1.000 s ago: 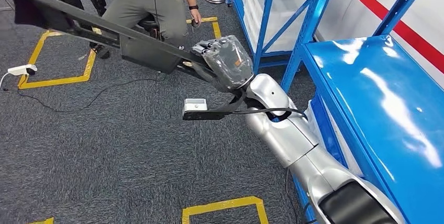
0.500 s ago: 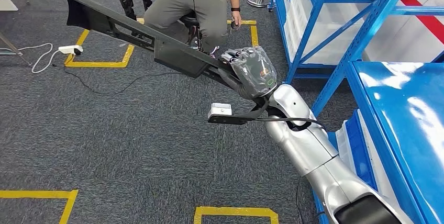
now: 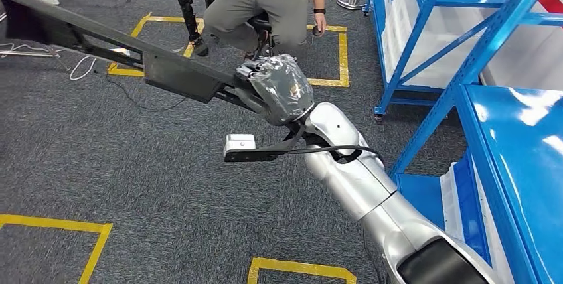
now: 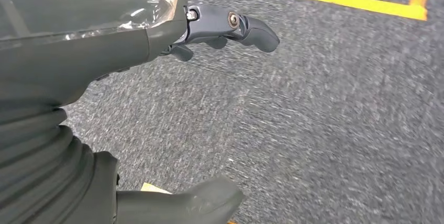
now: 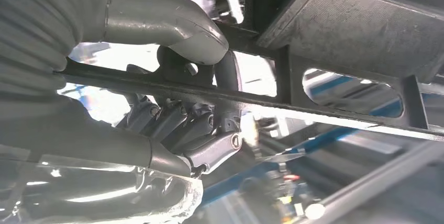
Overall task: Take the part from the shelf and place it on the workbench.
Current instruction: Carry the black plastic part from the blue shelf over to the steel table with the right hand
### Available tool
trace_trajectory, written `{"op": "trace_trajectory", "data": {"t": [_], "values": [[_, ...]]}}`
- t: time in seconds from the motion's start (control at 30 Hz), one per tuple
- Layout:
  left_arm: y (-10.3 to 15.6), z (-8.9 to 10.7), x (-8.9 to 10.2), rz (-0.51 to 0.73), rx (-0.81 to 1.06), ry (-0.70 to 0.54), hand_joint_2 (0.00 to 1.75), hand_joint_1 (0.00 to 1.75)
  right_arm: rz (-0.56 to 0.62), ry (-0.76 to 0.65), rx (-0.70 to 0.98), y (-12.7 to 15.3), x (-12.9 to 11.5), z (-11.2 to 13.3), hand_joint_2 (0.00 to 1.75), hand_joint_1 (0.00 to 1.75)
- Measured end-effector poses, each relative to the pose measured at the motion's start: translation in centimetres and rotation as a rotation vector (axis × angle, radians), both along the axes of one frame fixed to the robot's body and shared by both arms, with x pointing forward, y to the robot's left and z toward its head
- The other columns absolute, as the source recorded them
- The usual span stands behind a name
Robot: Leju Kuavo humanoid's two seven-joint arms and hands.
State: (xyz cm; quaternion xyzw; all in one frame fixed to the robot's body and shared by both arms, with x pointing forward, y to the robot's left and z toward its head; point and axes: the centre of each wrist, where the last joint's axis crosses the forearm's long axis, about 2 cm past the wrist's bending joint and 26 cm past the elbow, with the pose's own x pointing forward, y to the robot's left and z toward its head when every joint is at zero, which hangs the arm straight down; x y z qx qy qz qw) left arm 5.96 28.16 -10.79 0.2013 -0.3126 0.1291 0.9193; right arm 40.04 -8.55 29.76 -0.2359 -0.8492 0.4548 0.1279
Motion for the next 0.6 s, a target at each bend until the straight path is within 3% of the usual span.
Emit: {"op": "trace_trajectory", "data": {"t": [0.13, 0.37, 0.6], "values": [[-0.5, 0.0, 0.2, -0.037, 0.003, -0.006, 1.75, 0.00, -0.017, -0.018, -0.011, -0.4, 0.4, 0.6, 1.75, 1.75], [-1.2, 0.1, 0.5, -0.084, -0.001, -0.018, 1.75, 0.00, -0.095, 0.023, -0.038, -5.4, 1.1, -3.1, 1.75, 1.75], [-1.2, 0.2, 0.9, -0.120, -0.011, -0.025, 1.75, 0.00, -0.118, 0.009, -0.042, -6.8, 1.1, -3.3, 1.75, 1.75]]}}
